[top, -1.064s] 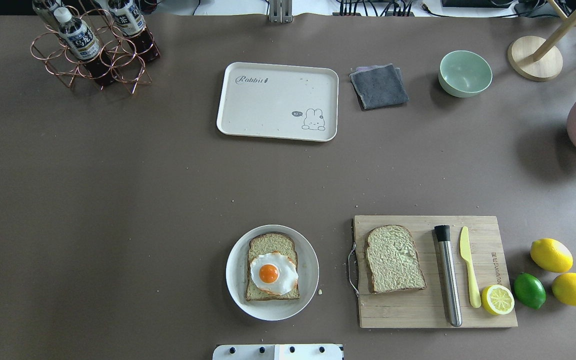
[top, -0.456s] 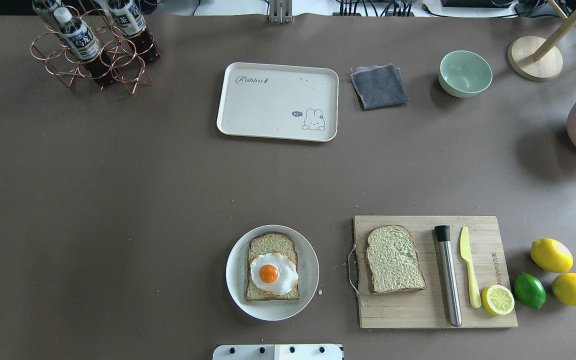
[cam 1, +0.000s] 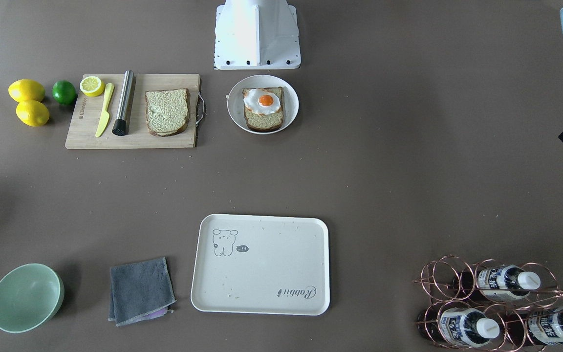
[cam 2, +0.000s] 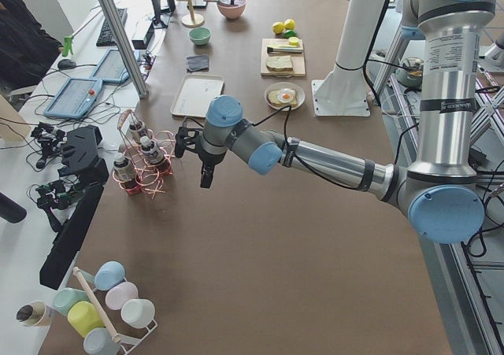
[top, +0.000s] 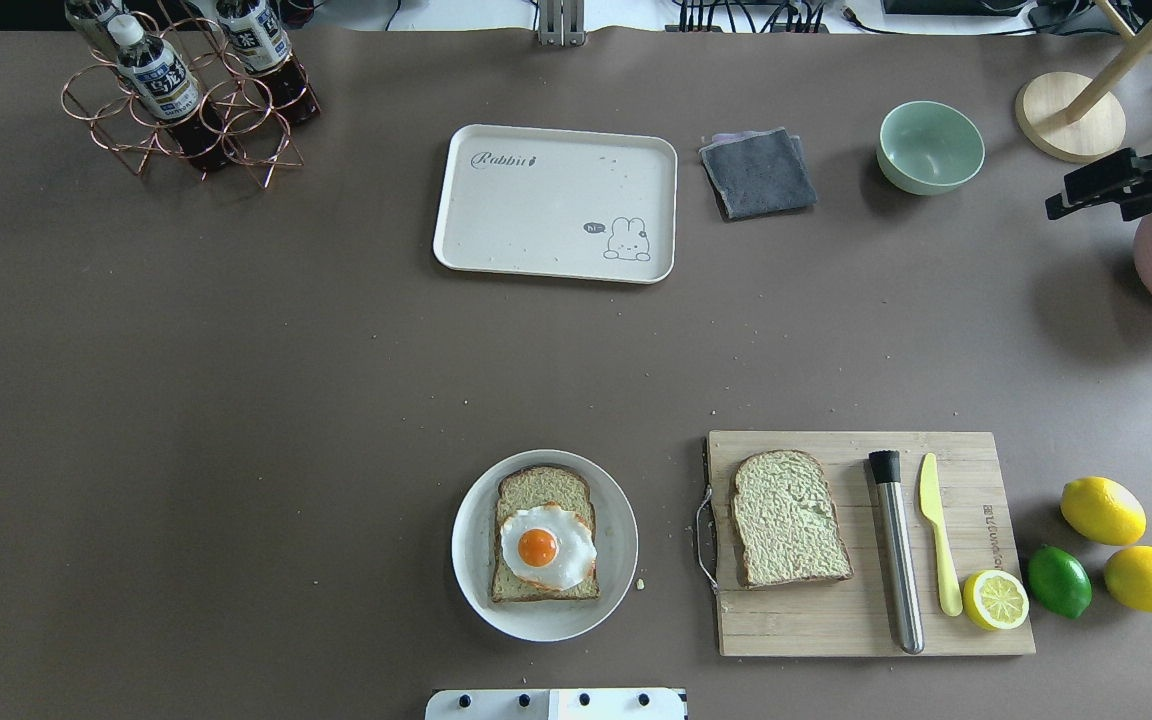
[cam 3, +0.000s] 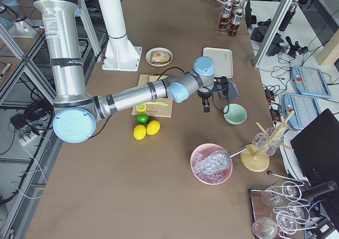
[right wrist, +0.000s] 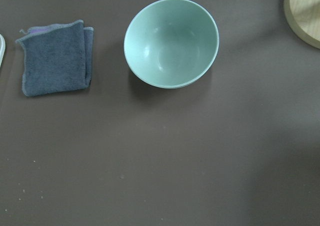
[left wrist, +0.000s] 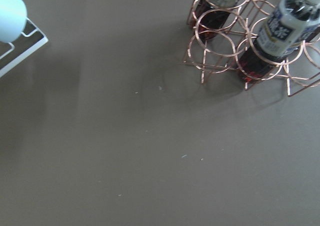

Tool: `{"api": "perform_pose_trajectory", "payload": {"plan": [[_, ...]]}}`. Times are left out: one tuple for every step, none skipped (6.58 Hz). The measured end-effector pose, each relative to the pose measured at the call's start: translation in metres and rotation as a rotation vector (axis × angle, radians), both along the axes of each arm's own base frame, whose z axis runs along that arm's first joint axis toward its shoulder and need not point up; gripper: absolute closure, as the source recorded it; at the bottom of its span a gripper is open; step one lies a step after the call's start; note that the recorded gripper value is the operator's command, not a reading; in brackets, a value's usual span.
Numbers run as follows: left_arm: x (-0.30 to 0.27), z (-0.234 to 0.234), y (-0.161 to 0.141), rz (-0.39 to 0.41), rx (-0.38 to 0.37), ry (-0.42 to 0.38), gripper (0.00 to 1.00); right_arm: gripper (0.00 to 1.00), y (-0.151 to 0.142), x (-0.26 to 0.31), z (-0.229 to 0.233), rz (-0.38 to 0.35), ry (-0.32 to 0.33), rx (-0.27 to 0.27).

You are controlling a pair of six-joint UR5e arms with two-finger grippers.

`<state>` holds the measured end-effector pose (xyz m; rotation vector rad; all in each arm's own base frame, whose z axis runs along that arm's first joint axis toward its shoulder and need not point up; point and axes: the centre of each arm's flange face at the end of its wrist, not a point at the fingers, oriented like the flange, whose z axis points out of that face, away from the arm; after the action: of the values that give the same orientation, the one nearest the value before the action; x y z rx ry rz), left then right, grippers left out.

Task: Make sandwich and place on tray
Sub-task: 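Move the right gripper over the cutting-board bread while the left arm advances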

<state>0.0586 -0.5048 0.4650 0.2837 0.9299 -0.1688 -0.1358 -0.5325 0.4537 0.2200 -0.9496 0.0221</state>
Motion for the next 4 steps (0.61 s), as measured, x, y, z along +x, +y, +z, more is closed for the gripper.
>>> {"api": "perform_pose_trajectory", "payload": {"plan": [[0.035, -0.027, -0.001, -0.014, -0.017, 0.038, 0.03, 0.0, 0.008, -0.03, -0.013, 0.032, -0.021, -0.005], [0.064, -0.052, 0.005, -0.031, -0.03, 0.066, 0.03, 0.0, 0.021, -0.053, -0.029, 0.046, -0.051, -0.023], [0.089, -0.074, 0.016, -0.036, -0.047, 0.099, 0.03, 0.0, 0.041, -0.076, -0.048, 0.049, -0.087, -0.055], [0.11, -0.089, 0.027, -0.036, -0.058, 0.118, 0.03, 0.0, 0.064, -0.098, -0.063, 0.03, -0.113, -0.082]]}}
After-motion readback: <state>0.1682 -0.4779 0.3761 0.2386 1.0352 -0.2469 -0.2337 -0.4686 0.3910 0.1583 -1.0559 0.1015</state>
